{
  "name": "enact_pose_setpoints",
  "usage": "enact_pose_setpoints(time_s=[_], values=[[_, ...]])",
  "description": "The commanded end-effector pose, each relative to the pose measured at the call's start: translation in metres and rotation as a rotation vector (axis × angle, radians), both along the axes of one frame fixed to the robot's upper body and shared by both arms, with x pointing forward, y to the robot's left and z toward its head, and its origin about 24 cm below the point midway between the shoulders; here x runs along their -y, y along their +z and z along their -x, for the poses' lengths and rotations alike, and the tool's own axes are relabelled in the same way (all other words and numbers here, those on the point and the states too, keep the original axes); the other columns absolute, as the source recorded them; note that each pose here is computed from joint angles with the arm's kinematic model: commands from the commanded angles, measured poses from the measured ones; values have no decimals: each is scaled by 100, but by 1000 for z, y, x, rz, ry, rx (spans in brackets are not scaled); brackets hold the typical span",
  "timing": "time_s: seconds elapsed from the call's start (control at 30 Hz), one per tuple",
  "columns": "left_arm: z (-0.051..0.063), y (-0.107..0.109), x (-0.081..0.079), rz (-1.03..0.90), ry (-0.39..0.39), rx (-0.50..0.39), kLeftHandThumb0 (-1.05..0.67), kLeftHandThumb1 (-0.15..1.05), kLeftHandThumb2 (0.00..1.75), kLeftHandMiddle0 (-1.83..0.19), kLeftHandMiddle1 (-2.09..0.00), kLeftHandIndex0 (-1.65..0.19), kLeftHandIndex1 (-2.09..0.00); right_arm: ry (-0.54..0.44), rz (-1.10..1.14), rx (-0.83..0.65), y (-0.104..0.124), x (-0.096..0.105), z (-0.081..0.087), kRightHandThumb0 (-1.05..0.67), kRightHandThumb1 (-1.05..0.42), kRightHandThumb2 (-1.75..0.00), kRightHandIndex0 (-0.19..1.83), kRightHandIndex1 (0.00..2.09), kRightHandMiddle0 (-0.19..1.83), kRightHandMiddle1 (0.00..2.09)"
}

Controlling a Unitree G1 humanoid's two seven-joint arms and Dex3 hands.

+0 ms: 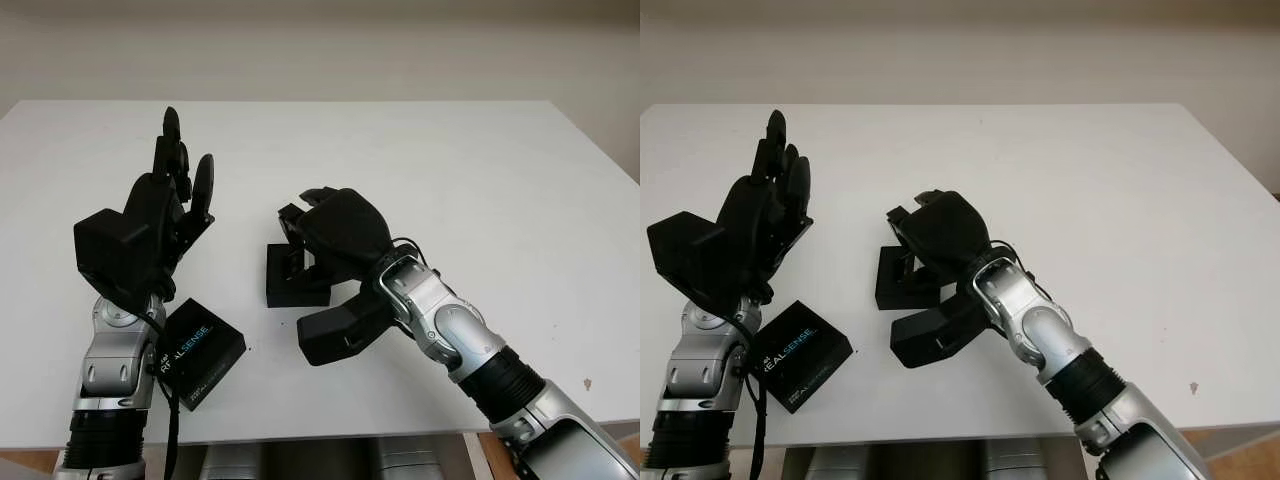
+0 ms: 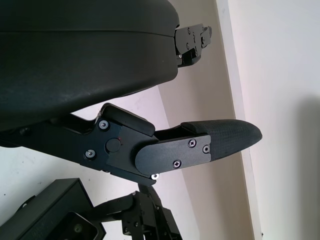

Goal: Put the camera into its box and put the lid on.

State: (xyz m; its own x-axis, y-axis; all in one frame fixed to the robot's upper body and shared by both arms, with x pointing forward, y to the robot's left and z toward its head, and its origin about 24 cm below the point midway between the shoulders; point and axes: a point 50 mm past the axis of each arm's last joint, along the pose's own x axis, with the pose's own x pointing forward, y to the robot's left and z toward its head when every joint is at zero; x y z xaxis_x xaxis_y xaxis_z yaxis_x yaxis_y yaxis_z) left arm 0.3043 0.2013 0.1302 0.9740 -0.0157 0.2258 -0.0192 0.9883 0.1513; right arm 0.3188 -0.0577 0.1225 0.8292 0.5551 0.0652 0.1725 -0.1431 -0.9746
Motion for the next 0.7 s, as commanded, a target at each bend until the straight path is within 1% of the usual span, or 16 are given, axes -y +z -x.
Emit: enact_pose_setpoints(time_s=[0.0, 0.1, 0.27, 0.5, 0.67], values=[[0, 6, 1, -4, -2, 30, -79, 105, 64, 19, 0, 19, 0, 3, 20, 6, 0, 0, 1, -58, -97, -6, 49, 16, 42, 141], [0, 6, 1, -2, -2, 32, -78, 105, 64, 19, 0, 19, 0, 10, 26, 12, -1, -1, 2, -52, -94, -5, 53, 18, 48, 131], [1, 7, 1, -6, 3, 38, -78, 105, 65, 19, 0, 19, 0, 16, 42, 13, -2, -1, 3, -51, -92, -5, 58, 21, 51, 125], [1, 6, 0, 1, -3, 41, -77, 105, 64, 19, 0, 19, 0, 42, -17, 12, -3, 0, 2, -48, -91, -5, 61, 23, 55, 124], [1, 6, 0, 0, 0, 38, -79, 105, 63, 19, 0, 19, 0, 60, -61, 14, -2, 3, -1, -47, -93, -6, 60, 25, 55, 129]])
